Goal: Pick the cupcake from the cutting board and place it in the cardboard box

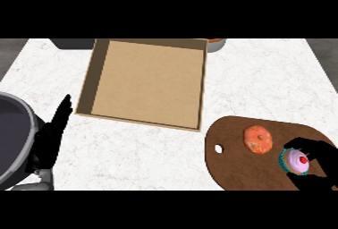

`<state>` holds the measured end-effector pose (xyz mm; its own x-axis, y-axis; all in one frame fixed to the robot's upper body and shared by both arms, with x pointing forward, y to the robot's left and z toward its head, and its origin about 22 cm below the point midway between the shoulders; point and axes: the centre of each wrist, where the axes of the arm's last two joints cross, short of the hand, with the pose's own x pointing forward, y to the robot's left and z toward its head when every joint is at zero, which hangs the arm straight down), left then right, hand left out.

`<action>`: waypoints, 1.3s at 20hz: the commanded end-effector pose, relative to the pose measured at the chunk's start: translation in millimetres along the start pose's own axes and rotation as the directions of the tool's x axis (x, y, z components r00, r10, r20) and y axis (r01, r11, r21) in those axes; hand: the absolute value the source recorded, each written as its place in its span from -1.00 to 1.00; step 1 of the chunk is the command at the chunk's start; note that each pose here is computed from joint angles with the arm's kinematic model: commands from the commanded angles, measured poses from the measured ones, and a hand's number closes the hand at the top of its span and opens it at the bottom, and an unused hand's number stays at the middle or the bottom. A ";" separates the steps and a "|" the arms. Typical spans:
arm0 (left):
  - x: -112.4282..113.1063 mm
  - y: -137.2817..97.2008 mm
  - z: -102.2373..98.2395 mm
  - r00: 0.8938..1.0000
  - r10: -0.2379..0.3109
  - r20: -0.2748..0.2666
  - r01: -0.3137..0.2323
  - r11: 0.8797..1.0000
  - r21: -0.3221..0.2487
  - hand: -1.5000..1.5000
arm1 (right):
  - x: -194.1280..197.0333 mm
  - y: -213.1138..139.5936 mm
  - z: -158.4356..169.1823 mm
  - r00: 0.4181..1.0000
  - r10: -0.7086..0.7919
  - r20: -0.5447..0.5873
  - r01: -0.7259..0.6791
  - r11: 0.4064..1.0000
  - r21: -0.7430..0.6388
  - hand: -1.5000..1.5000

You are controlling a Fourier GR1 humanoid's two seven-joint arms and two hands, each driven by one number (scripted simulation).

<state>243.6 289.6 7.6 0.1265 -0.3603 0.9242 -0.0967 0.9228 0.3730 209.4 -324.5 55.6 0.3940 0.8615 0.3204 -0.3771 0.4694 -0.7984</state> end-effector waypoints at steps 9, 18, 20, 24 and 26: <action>14.1 -10.0 2.4 0.999 0.014 0.035 -0.011 0.998 -0.066 0.00 | 50.0 -51.6 -18.5 0.933 0.288 0.214 -0.205 0.918 -0.341 1.00; 34.0 -28.4 -14.4 0.995 0.005 0.103 0.008 0.993 -0.120 0.00 | 117.5 -126.0 -37.9 0.580 0.660 0.478 -0.328 0.726 -0.605 1.00; 33.4 -27.2 -14.2 0.997 0.005 0.072 0.003 0.994 -0.113 0.00 | 124.9 -135.4 -50.5 0.534 0.687 0.493 -0.290 0.697 -0.656 1.00; 24.4 -21.0 -8.2 0.998 0.007 0.057 -0.001 0.996 -0.090 0.00 | 146.4 -152.0 -78.2 0.483 0.636 0.602 -0.184 0.745 -0.641 1.00; 28.8 -22.7 -16.3 0.998 -0.004 0.069 0.008 0.999 -0.054 0.00 | 167.5 -158.1 -77.3 0.392 0.591 0.705 -0.111 0.791 -0.602 1.00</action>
<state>261.3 260.1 24.7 0.0578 -0.3661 0.9288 -0.0086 0.9301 0.3672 375.7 -285.9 182.1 -0.5309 0.8467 -0.0343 0.1558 0.0577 -0.9861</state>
